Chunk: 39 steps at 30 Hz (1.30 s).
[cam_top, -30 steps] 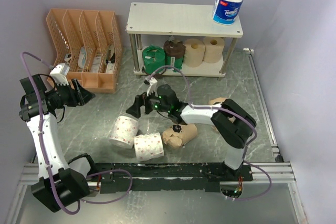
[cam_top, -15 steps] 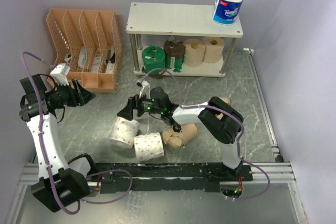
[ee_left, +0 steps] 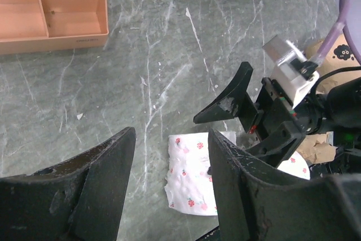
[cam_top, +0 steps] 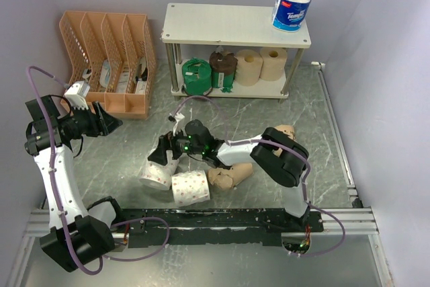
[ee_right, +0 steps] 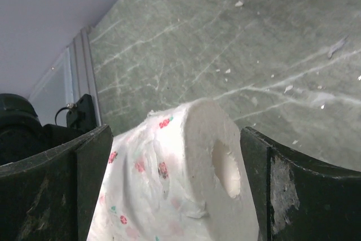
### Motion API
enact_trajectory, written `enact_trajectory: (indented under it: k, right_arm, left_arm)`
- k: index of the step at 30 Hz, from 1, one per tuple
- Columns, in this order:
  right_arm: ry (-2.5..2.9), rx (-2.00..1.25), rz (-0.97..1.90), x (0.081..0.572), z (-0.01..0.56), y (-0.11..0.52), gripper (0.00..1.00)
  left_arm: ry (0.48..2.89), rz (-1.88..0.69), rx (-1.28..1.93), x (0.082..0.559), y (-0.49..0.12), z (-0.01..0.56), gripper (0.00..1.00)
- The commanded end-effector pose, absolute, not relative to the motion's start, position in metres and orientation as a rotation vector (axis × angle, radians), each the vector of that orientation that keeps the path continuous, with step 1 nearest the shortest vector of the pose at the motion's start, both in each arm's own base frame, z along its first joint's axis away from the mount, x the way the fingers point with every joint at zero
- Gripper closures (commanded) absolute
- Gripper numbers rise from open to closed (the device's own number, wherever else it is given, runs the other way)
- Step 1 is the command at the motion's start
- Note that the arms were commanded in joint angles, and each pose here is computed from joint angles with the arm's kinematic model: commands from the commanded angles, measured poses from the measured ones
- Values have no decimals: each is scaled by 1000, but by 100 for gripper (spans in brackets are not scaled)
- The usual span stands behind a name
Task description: Place and organize the paper towels onto the shelf
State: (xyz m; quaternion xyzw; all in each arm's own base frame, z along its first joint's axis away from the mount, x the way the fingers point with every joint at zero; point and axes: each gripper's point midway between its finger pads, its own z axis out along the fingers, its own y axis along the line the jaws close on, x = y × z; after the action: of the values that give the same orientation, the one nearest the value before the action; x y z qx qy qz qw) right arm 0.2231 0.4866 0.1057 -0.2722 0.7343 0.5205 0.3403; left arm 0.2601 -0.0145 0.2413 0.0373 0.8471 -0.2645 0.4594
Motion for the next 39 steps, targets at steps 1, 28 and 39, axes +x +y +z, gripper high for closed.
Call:
enact_trajectory:
  k: [1, 28, 39]
  right_arm:
    - [1982, -734, 1237, 223, 82, 487, 7]
    - [1614, -791, 635, 257, 364, 407, 100]
    - [1204, -748, -83, 297, 523, 300, 100]
  left_arm:
    - [2068, -686, 115, 254, -20, 243, 35]
    - [2065, -720, 118, 252, -24, 242, 35]
    - [2073, -711, 94, 256, -21, 240, 38]
